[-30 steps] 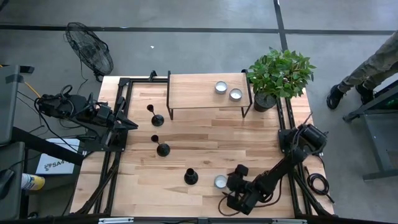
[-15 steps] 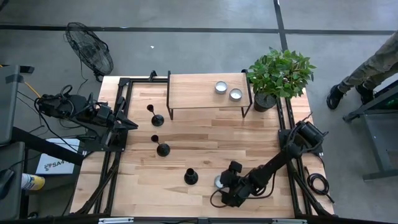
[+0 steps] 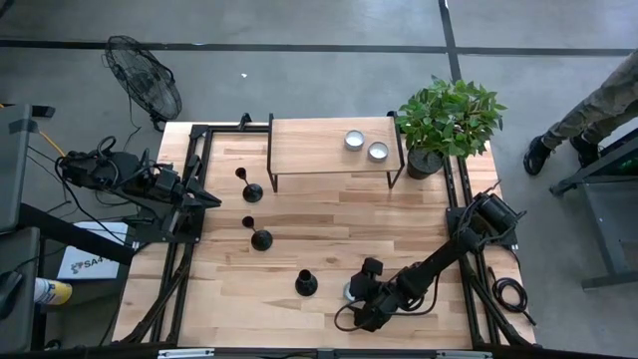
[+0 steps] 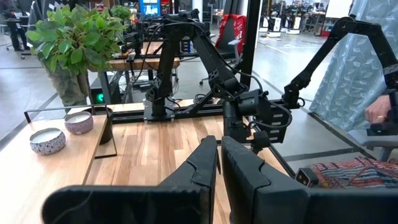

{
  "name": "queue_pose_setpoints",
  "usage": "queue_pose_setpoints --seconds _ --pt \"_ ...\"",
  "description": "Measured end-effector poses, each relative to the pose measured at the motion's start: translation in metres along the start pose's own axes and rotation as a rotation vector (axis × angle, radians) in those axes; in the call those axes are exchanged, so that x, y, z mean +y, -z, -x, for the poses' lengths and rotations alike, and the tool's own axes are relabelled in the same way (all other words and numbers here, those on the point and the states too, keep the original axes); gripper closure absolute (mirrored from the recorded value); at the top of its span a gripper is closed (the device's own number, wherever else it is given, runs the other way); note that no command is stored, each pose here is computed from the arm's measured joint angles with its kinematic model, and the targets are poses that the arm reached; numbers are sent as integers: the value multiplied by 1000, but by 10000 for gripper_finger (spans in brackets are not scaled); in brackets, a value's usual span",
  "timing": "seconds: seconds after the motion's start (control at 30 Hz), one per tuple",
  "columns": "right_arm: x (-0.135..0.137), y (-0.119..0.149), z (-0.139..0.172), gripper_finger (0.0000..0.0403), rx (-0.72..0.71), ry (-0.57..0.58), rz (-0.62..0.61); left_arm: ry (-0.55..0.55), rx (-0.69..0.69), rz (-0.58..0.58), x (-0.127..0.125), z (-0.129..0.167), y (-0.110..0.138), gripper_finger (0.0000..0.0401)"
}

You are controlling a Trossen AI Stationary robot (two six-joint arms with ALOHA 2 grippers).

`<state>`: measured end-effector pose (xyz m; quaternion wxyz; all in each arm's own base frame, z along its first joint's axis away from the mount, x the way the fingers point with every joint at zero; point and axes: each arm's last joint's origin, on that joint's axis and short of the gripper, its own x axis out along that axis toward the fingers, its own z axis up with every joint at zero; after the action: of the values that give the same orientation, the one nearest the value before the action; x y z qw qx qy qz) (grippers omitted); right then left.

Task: Pick & Place candle stick holders
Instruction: Put the blue scented candle on the shelf

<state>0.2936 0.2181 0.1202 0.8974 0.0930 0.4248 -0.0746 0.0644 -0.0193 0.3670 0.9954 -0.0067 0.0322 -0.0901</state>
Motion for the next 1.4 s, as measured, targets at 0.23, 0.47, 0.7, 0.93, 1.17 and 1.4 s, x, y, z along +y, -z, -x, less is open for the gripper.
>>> queue_pose_setpoints --seconds 0.23,0.47,0.7,0.93,1.17,1.4 --pt "0 1 0 6 14 -4 5 0 0 0 0 0 0 375" --pt "-1 0 0 25 0 10 6 0 0 0 0 0 0 375" --pt "-1 0 0 59 2 8 21 0 0 0 0 0 0 375" --pt "-2 -1 -1 85 1 11 17 0 0 0 0 0 0 375" --pt "-2 -1 -1 102 1 12 14 0 0 0 0 0 0 375" --pt "-2 -1 -1 104 -1 13 -10 0 0 0 0 0 0 375"
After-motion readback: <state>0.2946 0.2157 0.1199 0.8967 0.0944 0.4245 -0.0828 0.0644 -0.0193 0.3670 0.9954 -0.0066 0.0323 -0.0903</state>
